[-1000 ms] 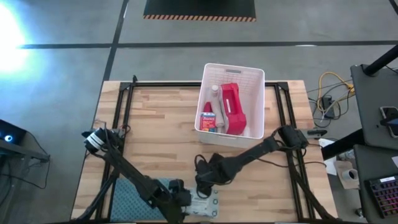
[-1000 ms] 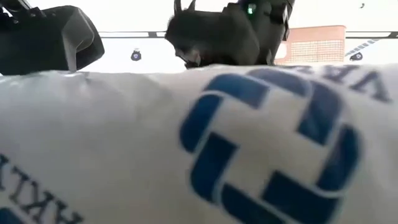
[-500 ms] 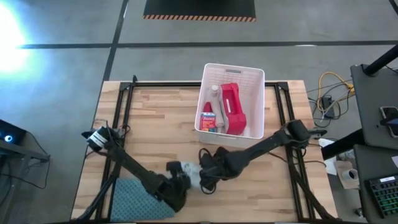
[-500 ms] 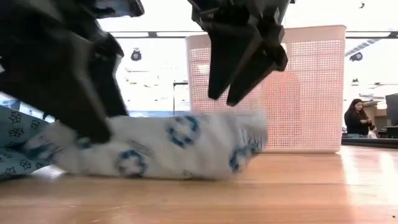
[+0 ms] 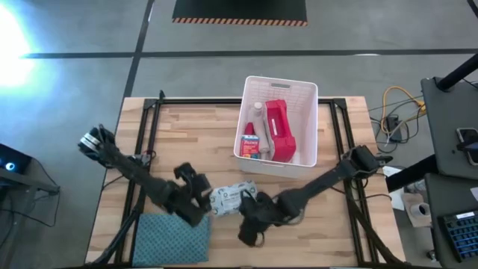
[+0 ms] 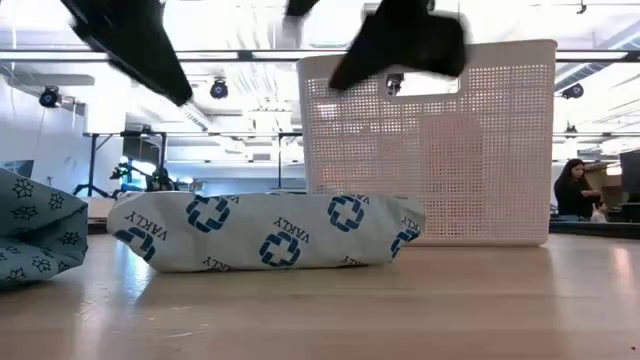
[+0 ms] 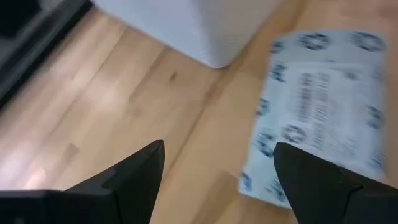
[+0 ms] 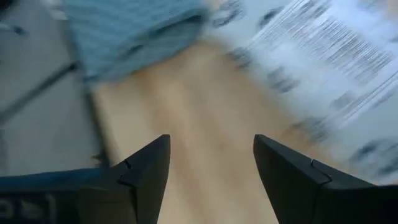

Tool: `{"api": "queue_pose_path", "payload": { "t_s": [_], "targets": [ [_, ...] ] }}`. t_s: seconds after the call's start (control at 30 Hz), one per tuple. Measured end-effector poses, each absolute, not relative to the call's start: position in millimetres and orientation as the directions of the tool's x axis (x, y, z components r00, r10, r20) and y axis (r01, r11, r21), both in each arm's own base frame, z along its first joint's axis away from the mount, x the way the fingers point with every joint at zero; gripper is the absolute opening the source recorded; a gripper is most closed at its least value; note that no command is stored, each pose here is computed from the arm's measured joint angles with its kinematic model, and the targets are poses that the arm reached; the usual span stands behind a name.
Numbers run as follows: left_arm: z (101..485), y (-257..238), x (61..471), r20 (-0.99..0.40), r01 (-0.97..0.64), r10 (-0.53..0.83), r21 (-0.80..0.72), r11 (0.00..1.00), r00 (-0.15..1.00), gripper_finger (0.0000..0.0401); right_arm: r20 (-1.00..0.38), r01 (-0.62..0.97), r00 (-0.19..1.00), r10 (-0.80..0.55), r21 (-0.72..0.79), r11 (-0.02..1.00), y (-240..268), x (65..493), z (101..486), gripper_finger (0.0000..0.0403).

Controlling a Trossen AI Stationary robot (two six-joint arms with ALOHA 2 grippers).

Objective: Pick & place medical supplies in basket/bin
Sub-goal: Put the light blue mailer bag into the white bin

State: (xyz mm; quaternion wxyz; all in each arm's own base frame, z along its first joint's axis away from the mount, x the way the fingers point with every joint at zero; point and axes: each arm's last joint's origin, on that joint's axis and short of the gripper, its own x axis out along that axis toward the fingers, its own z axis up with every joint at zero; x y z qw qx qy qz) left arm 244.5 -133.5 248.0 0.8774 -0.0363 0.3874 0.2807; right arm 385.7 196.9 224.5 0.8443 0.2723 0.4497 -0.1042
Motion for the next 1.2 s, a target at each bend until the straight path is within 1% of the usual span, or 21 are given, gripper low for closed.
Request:
{"api": "queue_pose_path", "payload": {
  "t_s": [0.03, 0.1, 0.2, 0.27, 0.33, 0.43, 0.6, 0.73, 0.8, 0.9, 1.03, 1.2],
  "targets": [
    [244, -123, 243, -0.705, -0.537, 0.453, 0.12, 0.835, 0.546, 0.0281, -0.811, 0.442, 0.58, 0.081, 0.397, 0.805, 202, 384, 226, 0.0218],
    [236, -101, 241, -0.72, -0.551, 0.389, 0.01, 0.834, 0.575, 0.0281, -0.821, 0.512, 0.564, 0.087, 0.43, 0.743, 210, 380, 220, 0.0209],
    [224, -71, 239, -0.683, -0.538, 0.275, -0.204, 0.818, 0.677, 0.027, -0.833, 0.626, 0.553, 0.032, 0.441, 0.643, 217, 380, 203, 0.0183],
    [221, -57, 237, -0.623, -0.506, 0.223, -0.322, 0.8, 0.749, 0.0248, -0.822, 0.678, 0.569, -0.008, 0.464, 0.571, 221, 380, 197, 0.0156],
    [217, -42, 234, -0.573, -0.452, 0.154, -0.423, 0.786, 0.805, 0.0217, -0.805, 0.704, 0.592, -0.031, 0.498, 0.507, 226, 382, 192, 0.0125],
    [204, -23, 231, -0.548, -0.405, 0.074, -0.514, 0.756, 0.833, 0.0166, -0.804, 0.751, 0.589, -0.074, 0.511, 0.418, 227, 384, 180, 0.0085],
    [181, -6, 228, -0.599, -0.437, 0.046, -0.528, 0.728, 0.8, 0.0085, -0.813, 0.803, 0.571, -0.116, 0.523, 0.285, 225, 389, 163, 0.004],
    [173, -4, 235, -0.591, -0.42, 0.032, -0.534, 0.734, 0.806, 0.0033, -0.826, 0.831, 0.547, -0.134, 0.517, 0.206, 225, 391, 150, 0.0025],
    [168, -3, 241, -0.603, -0.429, 0.036, -0.523, 0.736, 0.797, 0.0015, -0.826, 0.838, 0.542, -0.153, 0.518, 0.172, 223, 391, 147, 0.0021],
    [156, -1, 253, -0.639, -0.453, 0.045, -0.492, 0.744, 0.768, 0.0002, -0.81, 0.832, 0.554, -0.194, 0.535, 0.143, 220, 393, 147, 0.0018],
    [140, 2, 274, -0.689, -0.488, 0.047, -0.462, 0.74, 0.724, 0.0001, -0.793, 0.827, 0.56, -0.238, 0.551, 0.109, 217, 393, 147, 0.0017],
    [138, -1, 304, -0.686, -0.403, -0.042, -0.475, 0.782, 0.727, 0.0001, -0.811, 0.847, 0.529, -0.25, 0.525, 0.087, 213, 392, 145, 0.0017]
  ]
}}
